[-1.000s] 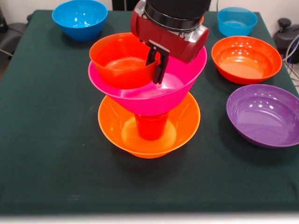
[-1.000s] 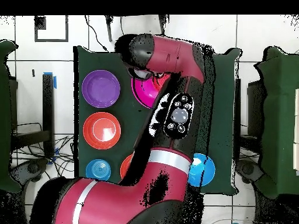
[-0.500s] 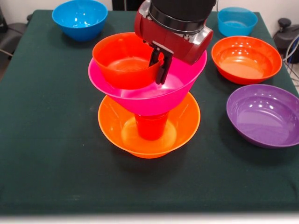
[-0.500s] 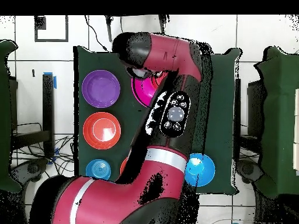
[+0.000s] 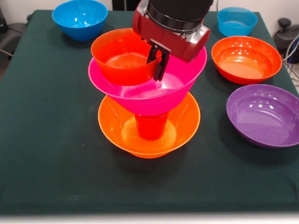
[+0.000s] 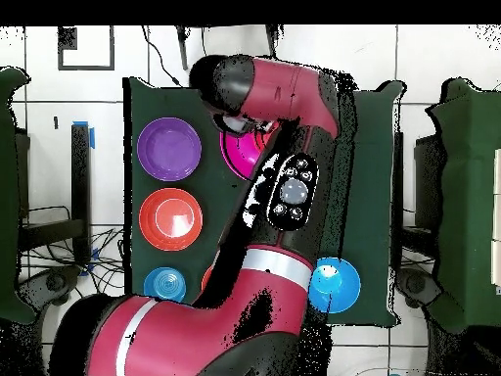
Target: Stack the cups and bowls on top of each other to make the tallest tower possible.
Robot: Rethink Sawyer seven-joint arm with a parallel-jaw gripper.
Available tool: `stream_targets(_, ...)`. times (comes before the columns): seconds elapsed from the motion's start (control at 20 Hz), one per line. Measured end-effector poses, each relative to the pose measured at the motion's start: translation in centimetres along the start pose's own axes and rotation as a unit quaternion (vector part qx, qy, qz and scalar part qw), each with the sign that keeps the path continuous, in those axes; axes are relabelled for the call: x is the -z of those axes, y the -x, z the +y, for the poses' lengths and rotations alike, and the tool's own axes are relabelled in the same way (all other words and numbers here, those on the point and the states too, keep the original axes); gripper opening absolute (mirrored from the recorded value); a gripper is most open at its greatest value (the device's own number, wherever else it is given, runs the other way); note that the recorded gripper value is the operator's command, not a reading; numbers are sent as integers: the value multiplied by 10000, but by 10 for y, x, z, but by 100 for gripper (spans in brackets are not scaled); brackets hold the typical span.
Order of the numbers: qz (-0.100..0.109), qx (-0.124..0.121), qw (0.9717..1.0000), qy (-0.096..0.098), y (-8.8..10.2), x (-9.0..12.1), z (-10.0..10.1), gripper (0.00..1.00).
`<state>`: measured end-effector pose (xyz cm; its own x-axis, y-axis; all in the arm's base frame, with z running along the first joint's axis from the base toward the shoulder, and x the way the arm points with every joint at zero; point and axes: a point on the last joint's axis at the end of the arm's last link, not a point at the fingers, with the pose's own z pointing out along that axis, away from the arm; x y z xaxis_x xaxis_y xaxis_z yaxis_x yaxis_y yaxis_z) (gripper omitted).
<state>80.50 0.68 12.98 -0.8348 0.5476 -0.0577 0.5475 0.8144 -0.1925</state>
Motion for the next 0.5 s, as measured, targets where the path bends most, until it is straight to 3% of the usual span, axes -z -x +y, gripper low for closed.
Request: stream_targets(0.5,25,22,10000,-58,4,1,3,0)
